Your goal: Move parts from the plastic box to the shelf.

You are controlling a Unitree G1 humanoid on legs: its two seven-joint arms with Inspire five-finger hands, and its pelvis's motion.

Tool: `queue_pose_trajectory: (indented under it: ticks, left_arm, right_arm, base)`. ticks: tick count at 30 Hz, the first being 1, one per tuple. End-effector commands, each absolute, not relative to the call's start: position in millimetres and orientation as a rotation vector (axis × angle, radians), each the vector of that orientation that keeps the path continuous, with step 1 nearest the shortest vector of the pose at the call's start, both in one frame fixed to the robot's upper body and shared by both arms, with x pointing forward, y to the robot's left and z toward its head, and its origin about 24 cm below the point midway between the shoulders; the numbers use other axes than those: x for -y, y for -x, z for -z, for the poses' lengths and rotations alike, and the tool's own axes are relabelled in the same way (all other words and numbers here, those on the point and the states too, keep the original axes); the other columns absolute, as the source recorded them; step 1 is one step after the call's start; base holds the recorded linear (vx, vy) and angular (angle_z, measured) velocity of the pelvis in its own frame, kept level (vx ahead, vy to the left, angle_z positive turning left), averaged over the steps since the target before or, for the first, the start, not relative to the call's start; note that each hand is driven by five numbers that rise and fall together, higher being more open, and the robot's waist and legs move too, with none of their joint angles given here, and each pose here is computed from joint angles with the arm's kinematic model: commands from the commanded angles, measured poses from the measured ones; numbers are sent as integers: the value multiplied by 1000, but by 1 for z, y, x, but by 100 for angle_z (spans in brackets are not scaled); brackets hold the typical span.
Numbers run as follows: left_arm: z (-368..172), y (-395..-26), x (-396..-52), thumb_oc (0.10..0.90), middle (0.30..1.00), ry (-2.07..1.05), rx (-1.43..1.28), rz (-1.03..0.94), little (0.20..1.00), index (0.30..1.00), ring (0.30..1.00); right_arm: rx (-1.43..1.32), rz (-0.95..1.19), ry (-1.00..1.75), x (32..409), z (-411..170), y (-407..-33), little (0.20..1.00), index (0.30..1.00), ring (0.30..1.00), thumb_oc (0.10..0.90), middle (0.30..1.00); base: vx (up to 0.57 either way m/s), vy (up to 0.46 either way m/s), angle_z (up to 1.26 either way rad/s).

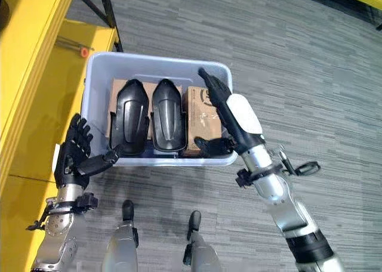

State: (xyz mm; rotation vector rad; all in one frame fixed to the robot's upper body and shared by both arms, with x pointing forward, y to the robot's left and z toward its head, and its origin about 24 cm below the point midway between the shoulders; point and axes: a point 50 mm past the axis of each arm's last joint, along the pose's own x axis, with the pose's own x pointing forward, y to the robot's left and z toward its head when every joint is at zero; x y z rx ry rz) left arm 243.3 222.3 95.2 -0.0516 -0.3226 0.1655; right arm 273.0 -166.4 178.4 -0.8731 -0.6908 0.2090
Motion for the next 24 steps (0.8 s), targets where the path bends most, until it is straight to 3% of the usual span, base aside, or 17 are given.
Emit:
queue_pose_trajectory:
  ticks: [1,8,24]
  left_arm:
    - [-164,-237,-221,900,1000,51,703,-162,1000,1000,1000]
    - [-198,-237,-210,900,1000,119,871,-136,1000,1000,1000]
    - [-223,-236,-195,900,1000,201,987,-75,1000,1000,1000]
  right_arm:
    - [896,-131,891,154,-217,-283,1000,1000,1000,900,1000]
    - [908,-137,883,129,-230,-310,1000,1000,1000,900,1000]
    - [832,-36,821,137,-249,-345,1000,1000,1000,900,1000]
  base:
    - [-39,-29,8]
    - [-15,-5,12]
    - [-4,-3,5]
